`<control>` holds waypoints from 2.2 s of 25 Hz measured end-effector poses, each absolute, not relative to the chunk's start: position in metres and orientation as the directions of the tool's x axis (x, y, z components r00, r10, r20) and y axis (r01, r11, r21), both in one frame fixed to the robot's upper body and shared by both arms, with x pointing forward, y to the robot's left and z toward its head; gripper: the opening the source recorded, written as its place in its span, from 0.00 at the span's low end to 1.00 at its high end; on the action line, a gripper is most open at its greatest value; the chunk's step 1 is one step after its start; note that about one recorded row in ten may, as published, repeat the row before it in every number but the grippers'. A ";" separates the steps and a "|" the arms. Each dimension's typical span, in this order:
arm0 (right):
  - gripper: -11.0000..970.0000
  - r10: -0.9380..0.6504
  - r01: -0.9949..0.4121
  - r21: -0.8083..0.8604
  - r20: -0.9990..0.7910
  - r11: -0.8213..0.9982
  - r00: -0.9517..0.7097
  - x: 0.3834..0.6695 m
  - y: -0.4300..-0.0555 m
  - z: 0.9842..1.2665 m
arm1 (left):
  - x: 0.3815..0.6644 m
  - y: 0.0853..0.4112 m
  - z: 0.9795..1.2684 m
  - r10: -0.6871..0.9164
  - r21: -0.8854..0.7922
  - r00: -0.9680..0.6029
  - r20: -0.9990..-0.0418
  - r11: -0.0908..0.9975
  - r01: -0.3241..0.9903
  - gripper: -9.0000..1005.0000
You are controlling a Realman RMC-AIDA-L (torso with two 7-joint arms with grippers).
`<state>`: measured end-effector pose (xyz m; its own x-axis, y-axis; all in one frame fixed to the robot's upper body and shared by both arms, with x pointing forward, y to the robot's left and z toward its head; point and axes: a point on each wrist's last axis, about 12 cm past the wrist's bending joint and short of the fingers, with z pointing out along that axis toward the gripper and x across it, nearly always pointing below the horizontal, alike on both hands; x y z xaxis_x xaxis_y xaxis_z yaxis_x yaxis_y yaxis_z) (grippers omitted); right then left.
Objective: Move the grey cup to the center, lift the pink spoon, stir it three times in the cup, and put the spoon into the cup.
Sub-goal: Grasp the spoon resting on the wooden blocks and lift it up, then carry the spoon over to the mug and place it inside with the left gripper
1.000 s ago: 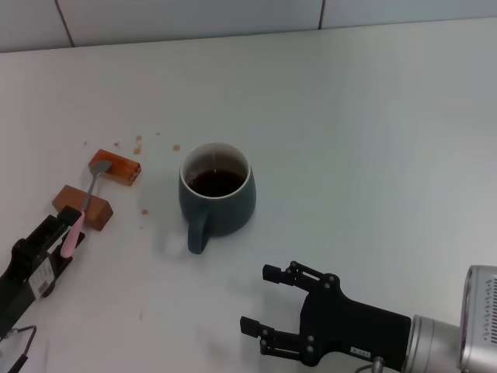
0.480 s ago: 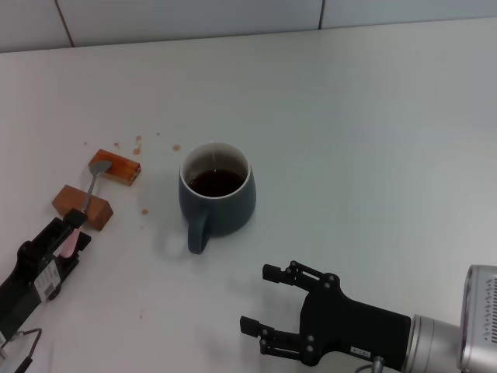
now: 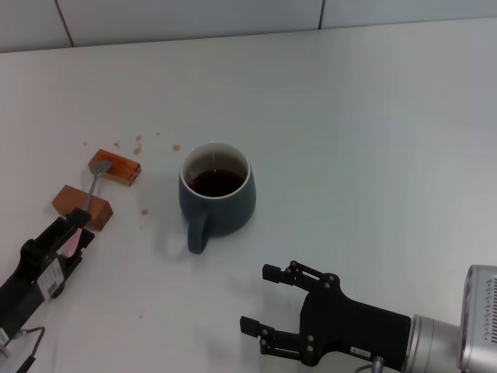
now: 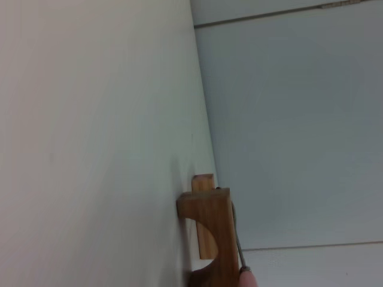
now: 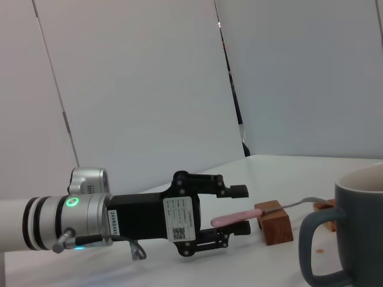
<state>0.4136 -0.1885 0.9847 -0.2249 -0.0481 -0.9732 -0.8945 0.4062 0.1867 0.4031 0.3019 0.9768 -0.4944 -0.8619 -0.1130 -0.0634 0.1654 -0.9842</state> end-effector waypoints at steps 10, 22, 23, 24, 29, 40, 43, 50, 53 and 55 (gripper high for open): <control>0.85 -0.054 -0.893 0.183 -0.973 0.412 -0.224 0.413 -0.191 0.984 | 0.404 0.299 0.976 -0.860 -0.985 -0.498 -0.105 0.160 -0.068 0.47; 0.85 -0.052 -0.894 0.182 -0.974 0.410 -0.222 0.414 -0.190 0.984 | 0.403 0.300 0.974 -0.864 -0.982 -0.494 -0.095 0.162 -0.094 0.39; 0.85 -0.052 -0.894 0.182 -0.974 0.409 -0.222 0.414 -0.190 0.984 | 0.403 0.300 0.973 -0.865 -0.982 -0.493 -0.096 0.163 -0.095 0.39; 0.85 -0.052 -0.894 0.182 -0.974 0.409 -0.222 0.414 -0.190 0.984 | 0.403 0.300 0.973 -0.865 -0.982 -0.493 -0.095 0.163 -0.096 0.39; 0.85 -0.051 -0.895 0.182 -0.974 0.408 -0.221 0.414 -0.189 0.984 | 0.403 0.301 0.972 -0.866 -0.981 -0.491 -0.095 0.167 -0.104 0.37; 0.85 -0.054 -0.895 0.181 -0.974 0.408 -0.221 0.414 -0.188 0.984 | 0.404 0.301 0.972 -0.866 -0.980 -0.492 -0.095 0.167 -0.105 0.33; 0.85 -0.055 -0.895 0.180 -0.974 0.409 -0.221 0.415 -0.188 0.984 | 0.404 0.301 0.972 -0.867 -0.980 -0.490 -0.094 0.166 -0.105 0.31; 0.85 -0.055 -0.894 0.179 -0.974 0.411 -0.220 0.414 -0.189 0.983 | 0.404 0.304 0.973 -0.864 -0.976 -0.486 -0.131 0.198 -0.090 0.25; 0.85 -0.054 -0.894 0.179 -0.974 0.411 -0.220 0.414 -0.188 0.983 | 0.405 0.303 0.973 -0.855 -0.974 -0.497 -0.151 0.216 -0.076 0.19; 0.85 -0.054 -0.894 0.179 -0.974 0.411 -0.220 0.414 -0.188 0.983 | 0.408 0.304 0.977 -0.842 -0.971 -0.506 -0.186 0.237 -0.037 0.15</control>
